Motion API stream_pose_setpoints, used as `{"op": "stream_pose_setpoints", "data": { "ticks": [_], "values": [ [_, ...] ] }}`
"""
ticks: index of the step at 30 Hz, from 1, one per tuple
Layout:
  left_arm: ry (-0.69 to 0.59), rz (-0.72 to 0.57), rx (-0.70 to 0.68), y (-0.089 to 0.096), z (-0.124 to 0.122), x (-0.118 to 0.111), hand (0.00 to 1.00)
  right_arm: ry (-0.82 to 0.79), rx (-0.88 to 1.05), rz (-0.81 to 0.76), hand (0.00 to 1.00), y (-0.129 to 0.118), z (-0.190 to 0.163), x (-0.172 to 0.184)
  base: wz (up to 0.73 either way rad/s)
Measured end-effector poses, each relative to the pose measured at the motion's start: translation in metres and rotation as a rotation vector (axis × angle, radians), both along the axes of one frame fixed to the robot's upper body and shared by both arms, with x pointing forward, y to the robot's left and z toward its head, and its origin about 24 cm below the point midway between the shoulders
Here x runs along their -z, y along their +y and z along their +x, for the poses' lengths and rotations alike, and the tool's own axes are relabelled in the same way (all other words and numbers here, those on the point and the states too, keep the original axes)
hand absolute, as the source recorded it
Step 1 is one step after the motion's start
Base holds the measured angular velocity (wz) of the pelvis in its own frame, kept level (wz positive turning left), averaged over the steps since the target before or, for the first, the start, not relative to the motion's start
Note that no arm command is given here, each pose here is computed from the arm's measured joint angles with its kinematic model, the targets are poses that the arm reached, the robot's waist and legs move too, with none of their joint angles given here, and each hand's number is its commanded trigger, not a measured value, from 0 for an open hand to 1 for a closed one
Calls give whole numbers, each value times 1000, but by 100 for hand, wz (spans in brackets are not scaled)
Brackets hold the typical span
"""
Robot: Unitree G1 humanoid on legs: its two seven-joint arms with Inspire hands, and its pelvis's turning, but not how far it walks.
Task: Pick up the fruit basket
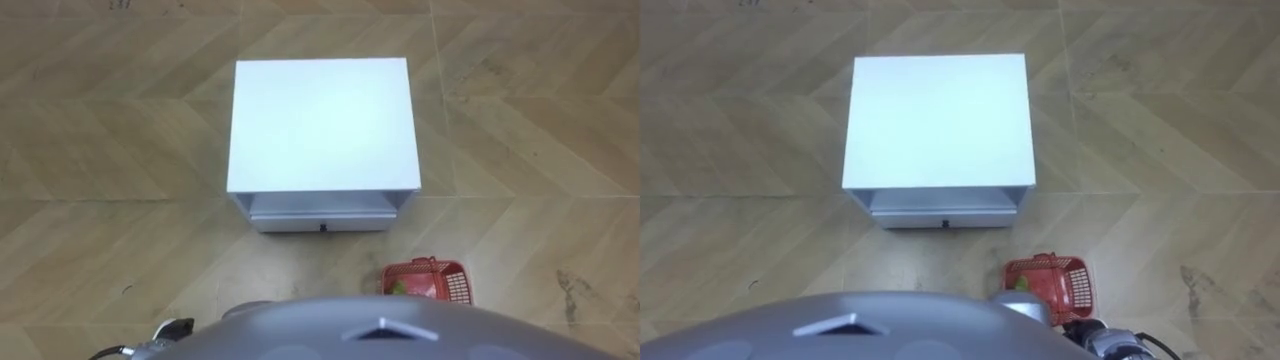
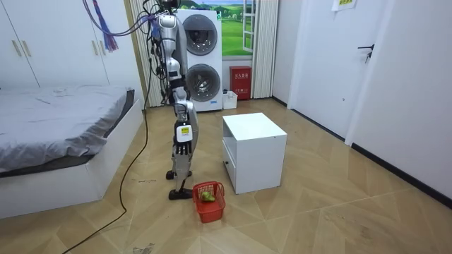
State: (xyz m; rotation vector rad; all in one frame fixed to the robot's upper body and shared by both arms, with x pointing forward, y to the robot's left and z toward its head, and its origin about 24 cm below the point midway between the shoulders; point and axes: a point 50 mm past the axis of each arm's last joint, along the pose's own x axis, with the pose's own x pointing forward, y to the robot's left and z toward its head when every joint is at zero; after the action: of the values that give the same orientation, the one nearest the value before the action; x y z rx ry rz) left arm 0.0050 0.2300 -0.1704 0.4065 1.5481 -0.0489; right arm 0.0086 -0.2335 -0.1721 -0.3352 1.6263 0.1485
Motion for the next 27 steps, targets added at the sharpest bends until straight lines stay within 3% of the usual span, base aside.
{"op": "stream_pose_setpoints", "data": {
  "ticks": [15,27],
  "values": [
    [12,7,-12,0,-6,0,0,0,28,-5,0,0,-1,0,0],
    [-36,16,-37,4,4,-1,0,-58,140,-42,0,-6,5,-1,-11]
  ]
}}
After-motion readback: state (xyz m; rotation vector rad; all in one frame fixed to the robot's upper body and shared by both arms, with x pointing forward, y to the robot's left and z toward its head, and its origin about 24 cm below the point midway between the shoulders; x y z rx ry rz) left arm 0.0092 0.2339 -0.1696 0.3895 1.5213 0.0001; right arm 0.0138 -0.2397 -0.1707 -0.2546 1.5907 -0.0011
